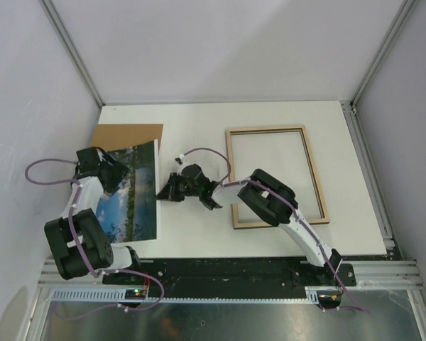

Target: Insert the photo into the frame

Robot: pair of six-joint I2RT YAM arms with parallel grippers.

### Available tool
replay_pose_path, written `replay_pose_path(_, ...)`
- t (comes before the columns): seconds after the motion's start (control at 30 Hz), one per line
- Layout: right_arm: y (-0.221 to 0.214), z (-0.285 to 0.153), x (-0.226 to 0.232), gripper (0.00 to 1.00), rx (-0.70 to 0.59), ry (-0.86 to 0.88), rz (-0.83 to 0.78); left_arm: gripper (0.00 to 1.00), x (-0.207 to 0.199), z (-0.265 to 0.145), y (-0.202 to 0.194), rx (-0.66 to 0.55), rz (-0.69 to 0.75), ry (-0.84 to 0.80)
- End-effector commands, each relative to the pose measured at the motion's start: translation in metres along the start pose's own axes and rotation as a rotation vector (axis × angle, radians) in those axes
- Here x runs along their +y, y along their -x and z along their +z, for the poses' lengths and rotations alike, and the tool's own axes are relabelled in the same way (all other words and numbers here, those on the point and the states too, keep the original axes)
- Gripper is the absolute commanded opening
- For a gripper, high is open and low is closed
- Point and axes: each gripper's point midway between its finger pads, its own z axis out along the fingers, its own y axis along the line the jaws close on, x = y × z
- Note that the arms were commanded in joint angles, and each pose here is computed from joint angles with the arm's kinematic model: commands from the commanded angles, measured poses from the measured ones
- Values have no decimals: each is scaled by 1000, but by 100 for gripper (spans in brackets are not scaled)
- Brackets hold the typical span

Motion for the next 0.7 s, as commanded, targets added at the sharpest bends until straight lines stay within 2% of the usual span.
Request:
replay_pose_path(0.0,41,-28,44,0,-58,13,-121,78,-53,-33,22,-76,114,-169)
replay_pose_path(0.27,79,-82,47,0,-62,-97,-197,81,-131,-72,1,-102,259,-312)
replay_pose_path(0.47,105,-126,46,0,-64,-247,-287,81,-200,-106,-18,-103,349,-433)
replay_pose_path(0.67,122,-165,57,0,-73,-381,-378,80,-256,-142,-28,-126,387,-534)
